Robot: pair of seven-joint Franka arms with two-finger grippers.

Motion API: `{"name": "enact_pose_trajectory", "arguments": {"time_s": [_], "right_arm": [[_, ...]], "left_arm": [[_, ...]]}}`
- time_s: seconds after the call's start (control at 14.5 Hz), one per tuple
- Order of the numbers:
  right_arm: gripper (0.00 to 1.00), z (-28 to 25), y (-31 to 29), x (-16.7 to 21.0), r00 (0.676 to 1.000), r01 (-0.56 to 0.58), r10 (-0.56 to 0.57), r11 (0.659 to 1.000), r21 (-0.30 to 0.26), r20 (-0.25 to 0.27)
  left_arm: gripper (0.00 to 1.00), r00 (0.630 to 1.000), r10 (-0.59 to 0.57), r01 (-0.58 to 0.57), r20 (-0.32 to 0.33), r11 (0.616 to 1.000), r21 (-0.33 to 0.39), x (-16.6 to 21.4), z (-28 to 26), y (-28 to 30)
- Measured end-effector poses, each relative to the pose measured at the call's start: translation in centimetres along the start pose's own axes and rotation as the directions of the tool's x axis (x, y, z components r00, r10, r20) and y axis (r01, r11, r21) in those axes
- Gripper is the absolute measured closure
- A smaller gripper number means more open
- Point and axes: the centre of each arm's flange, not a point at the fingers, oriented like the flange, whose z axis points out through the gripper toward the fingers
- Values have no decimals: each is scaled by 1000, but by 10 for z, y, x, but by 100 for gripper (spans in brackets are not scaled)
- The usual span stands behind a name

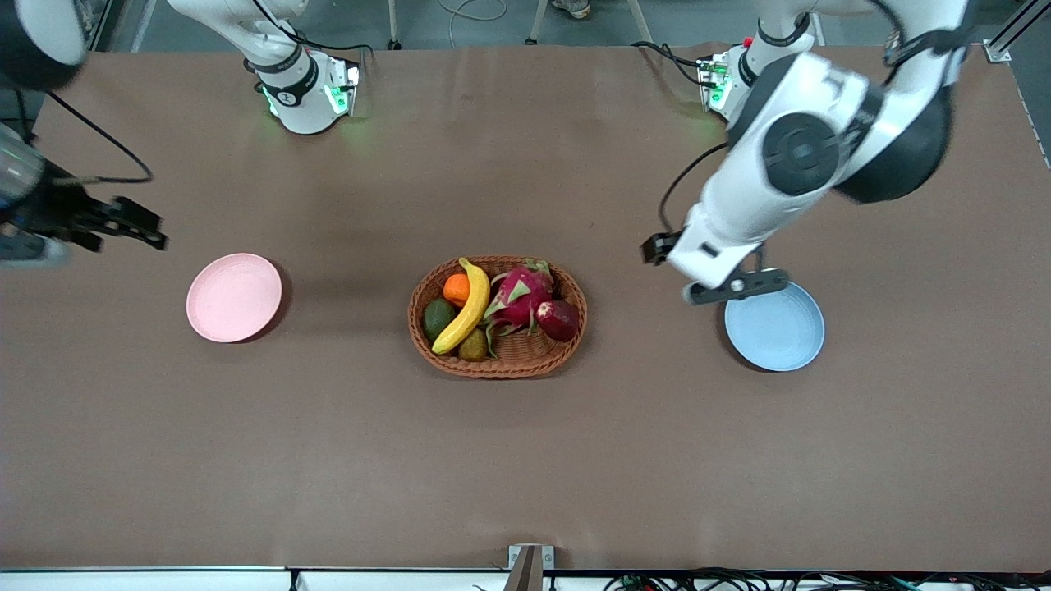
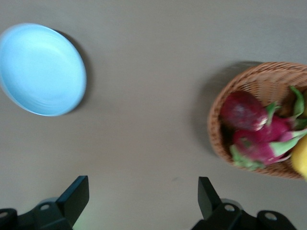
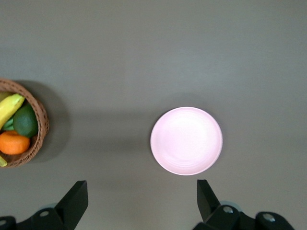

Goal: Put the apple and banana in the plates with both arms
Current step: 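Move the left gripper and the right gripper toward the fruit basket, then grasp the red apple with the left gripper while the right gripper grasps the banana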

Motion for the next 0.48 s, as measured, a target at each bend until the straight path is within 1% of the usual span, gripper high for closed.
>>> {"name": "enact_pose_trajectory", "arguments": {"time_s": [0.21,0.28,0.41,0.48], "right_arm": [[0,36,-50,18,996,73,-73,997,4,56],[0,48,-65,22,996,57,-58,998,17,68],[0,77,-98,34,995,-60,55,997,54,87],[0,93,-117,39,990,-112,106,992,62,95]], "left_arm": [[0,992,-126,125,-6,991,-42,-7,42,53],[0,986,-167,167,-7,984,-58,-8,55,66],[0,969,-247,246,-1,966,-82,-9,80,85],[0,958,-288,287,5,953,-92,-8,93,94]]}}
